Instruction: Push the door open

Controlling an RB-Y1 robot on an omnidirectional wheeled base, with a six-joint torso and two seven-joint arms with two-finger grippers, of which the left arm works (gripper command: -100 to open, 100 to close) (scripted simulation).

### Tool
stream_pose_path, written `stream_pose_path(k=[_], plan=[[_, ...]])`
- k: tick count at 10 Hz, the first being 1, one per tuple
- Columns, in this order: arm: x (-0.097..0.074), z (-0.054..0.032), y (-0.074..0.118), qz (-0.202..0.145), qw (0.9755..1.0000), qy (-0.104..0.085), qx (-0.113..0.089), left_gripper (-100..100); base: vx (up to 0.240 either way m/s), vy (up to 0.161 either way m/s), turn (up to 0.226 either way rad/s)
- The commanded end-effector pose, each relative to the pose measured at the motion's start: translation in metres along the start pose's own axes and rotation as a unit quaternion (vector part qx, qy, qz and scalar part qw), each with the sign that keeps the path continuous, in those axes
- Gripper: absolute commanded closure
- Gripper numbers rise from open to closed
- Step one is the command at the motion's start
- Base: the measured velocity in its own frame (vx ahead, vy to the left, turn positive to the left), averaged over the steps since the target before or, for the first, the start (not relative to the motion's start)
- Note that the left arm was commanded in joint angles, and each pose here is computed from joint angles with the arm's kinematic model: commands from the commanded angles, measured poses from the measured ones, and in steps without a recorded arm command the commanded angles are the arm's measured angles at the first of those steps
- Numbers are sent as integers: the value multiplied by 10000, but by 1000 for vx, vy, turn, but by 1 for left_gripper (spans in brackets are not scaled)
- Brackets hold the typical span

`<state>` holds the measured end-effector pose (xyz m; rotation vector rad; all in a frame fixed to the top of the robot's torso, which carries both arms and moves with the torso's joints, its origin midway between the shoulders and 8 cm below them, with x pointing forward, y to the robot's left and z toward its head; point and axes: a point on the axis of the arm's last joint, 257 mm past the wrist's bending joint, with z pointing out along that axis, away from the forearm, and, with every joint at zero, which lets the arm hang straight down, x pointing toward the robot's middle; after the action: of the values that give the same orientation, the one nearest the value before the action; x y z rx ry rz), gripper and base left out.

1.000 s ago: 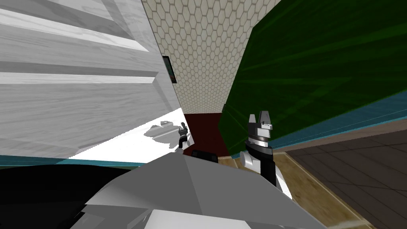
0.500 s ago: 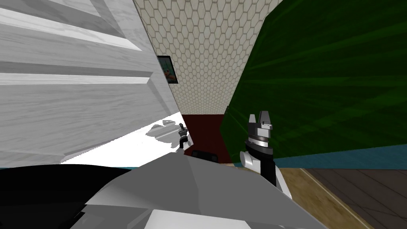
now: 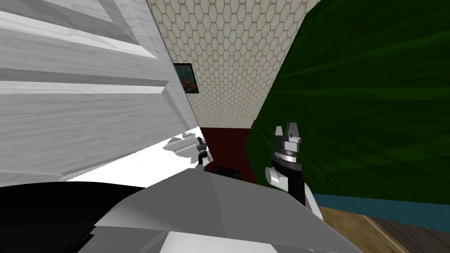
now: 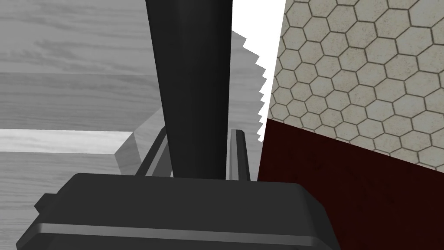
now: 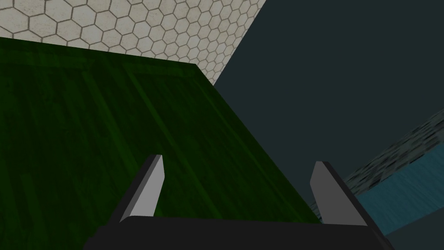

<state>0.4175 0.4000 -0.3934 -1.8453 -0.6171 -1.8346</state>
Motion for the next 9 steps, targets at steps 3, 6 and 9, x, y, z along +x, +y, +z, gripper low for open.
stream_pose_path(k=[3, 6, 9], plan=[[56, 47, -309, 49, 9996, 79, 275, 100, 140, 41, -54], [80, 77, -714, 93, 9977, 122, 660, 100, 130, 46, -70], [90, 78, -895, 108, 9963, 139, 838, 100, 117, 58, -50]])
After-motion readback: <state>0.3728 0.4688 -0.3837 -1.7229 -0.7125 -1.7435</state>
